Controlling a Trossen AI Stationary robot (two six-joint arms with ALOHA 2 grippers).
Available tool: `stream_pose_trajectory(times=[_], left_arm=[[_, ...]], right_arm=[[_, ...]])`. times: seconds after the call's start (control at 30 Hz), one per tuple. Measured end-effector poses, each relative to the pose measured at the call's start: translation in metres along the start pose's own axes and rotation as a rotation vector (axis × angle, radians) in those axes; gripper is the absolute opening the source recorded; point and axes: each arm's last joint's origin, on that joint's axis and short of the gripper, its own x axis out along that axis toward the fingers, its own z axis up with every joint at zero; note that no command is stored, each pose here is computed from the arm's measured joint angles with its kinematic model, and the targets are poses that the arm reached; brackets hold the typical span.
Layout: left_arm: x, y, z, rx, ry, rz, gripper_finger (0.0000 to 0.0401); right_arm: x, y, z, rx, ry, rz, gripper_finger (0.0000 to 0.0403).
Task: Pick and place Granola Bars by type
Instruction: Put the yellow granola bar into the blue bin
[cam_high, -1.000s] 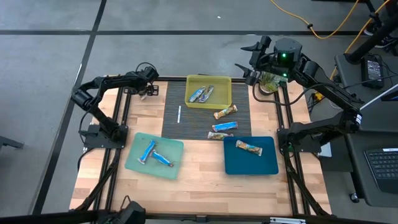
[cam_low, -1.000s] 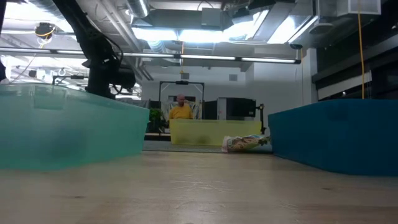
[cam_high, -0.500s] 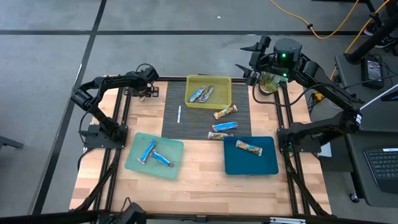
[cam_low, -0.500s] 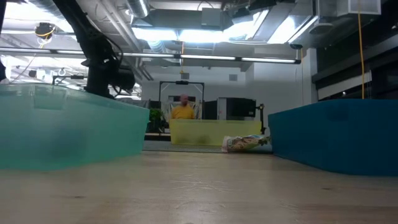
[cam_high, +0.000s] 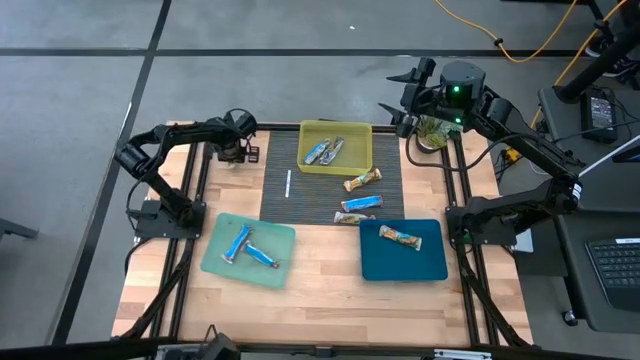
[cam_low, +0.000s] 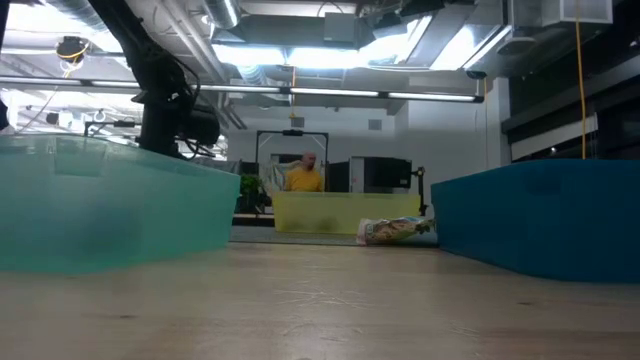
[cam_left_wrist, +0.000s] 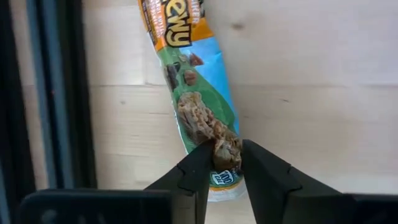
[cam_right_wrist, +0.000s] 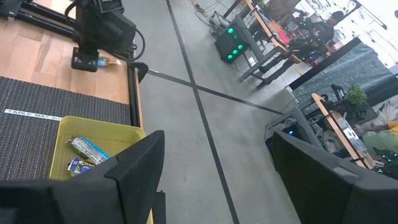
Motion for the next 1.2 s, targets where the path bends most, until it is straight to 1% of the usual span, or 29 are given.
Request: stream_pose_trajectory(times=[0.37, 0.5, 0.57, 0.73, 0.9, 1.07, 1.2], left_arm=[[-0.004, -0.012, -0.009, 0.055, -0.005, -0.025, 0.0007], [-0.01, -0.016, -0.013, 0.081, 0.014, -0.078, 0.0005], [-0.019, -0.02, -0.013, 0.11, -0.001, -0.117, 0.0004], [-0.057, -0.028, -0.006, 0.16, -0.117, -0.231, 0.0002], [-0.113, -0.025, 0.001, 0.254, -0.303, -0.361, 0.0001], [-0.171, -0.015, -0.005, 0.361, -0.506, -0.487, 0.0002], [-0.209, -0.005, -0.016, 0.407, -0.678, -0.607, 0.0001]], right_arm=[[0.0, -0.006, -0.005, 0.013, -0.007, 0.009, 0.0298], [0.0, -0.006, -0.005, 0.014, -0.004, 0.009, 0.0298], [0.0, -0.005, -0.006, 0.014, 0.001, 0.013, 0.0298], [0.0, -0.004, -0.007, 0.014, 0.017, 0.026, 0.0298], [0.0, -0.004, -0.007, 0.014, 0.019, 0.027, 0.0298], [0.0, -0.004, -0.007, 0.014, 0.019, 0.027, 0.0298], [0.0, -0.004, -0.007, 0.014, 0.018, 0.027, 0.0298]])
